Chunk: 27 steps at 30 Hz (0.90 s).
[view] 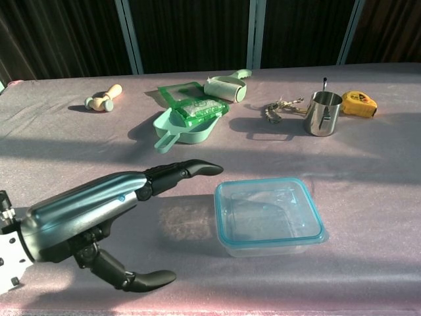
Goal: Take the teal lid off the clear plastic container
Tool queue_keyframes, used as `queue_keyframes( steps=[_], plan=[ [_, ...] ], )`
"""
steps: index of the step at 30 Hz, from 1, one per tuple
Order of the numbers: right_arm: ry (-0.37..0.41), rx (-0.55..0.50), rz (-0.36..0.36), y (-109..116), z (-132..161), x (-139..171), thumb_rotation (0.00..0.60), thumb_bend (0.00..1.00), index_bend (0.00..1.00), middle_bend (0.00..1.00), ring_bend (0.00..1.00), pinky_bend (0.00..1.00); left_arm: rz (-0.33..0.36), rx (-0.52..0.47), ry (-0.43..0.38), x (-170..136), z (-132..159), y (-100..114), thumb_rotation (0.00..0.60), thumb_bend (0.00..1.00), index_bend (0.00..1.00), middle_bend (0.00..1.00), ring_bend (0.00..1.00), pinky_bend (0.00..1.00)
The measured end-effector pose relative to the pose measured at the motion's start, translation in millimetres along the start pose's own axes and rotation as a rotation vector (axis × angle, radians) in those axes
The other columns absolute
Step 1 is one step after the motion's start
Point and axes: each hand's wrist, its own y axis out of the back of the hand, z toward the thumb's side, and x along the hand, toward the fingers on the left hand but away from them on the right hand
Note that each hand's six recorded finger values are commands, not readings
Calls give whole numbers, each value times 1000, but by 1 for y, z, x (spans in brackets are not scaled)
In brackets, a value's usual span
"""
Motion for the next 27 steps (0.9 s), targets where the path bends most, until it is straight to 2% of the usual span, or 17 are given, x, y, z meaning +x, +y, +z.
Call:
queue_keyframes(
  steps=[9,18,27],
  plan=[
    [-6,-9,-6,4,-5,2,600,82,0,0,0,0,5,55,21,41,-2,-25,600,224,0,0,0,0],
    [-15,-13,-13,6,-10,4,600,83,0,0,0,0,-8,62,59,59,-11,-34,600,221,0,0,0,0],
    [-15,-18,-11,7,-11,5,600,82,0,0,0,0,12,62,79,83,-10,-35,600,219,0,0,0,0]
  ],
)
